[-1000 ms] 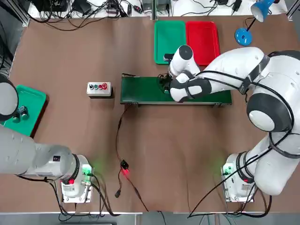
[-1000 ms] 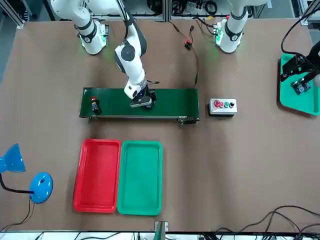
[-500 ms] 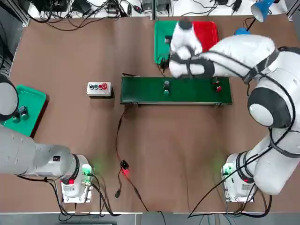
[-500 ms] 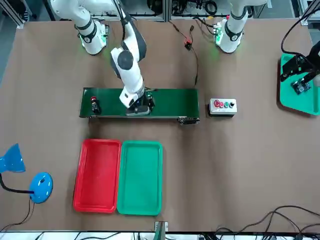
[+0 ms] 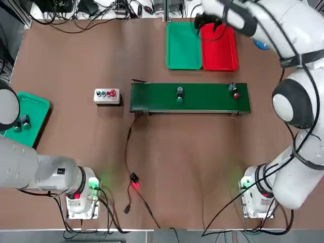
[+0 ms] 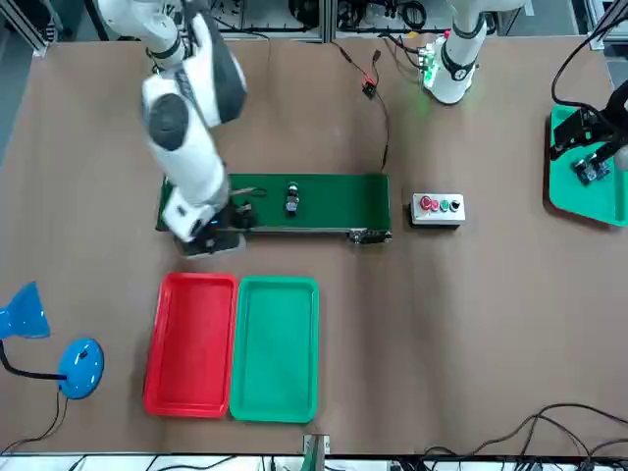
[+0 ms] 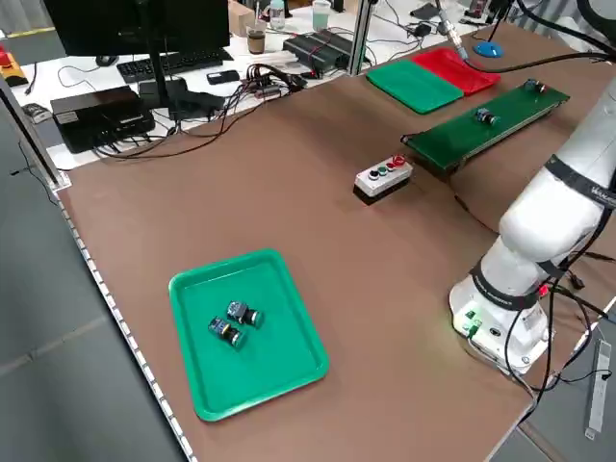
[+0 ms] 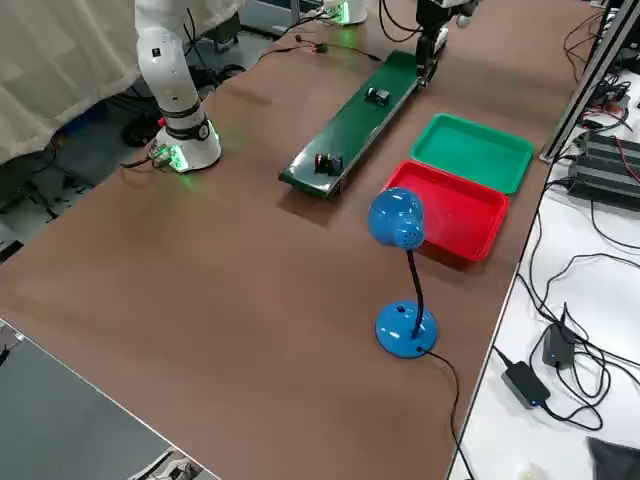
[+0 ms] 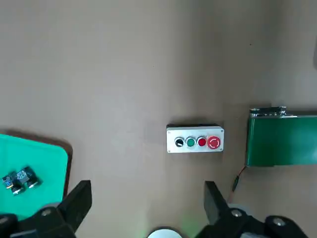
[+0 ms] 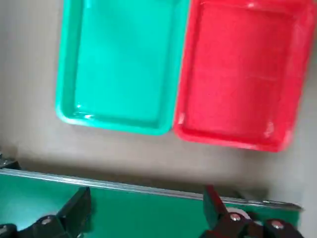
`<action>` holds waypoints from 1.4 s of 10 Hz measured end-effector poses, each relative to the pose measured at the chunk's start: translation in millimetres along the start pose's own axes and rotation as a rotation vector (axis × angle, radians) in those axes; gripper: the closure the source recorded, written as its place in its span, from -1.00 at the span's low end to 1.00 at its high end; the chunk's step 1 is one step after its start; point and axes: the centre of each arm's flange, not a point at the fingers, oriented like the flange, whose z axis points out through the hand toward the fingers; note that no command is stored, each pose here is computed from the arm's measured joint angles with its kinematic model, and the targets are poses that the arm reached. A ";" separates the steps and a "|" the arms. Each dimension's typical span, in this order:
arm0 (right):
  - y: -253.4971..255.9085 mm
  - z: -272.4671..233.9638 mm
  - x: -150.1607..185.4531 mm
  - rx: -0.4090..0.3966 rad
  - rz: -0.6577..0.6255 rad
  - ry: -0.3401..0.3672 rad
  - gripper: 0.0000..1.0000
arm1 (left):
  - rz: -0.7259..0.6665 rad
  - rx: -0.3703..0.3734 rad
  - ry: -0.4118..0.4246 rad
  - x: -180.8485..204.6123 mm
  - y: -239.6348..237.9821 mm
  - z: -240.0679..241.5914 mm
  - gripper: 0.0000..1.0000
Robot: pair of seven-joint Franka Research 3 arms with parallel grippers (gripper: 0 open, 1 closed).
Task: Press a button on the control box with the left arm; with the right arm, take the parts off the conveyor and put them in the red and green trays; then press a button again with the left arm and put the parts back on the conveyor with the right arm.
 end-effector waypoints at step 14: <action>234.9 -180.2 -51.7 0.070 0.042 0.009 -0.99 | 0.035 0.008 0.026 5.4 19.7 4.0 -1.00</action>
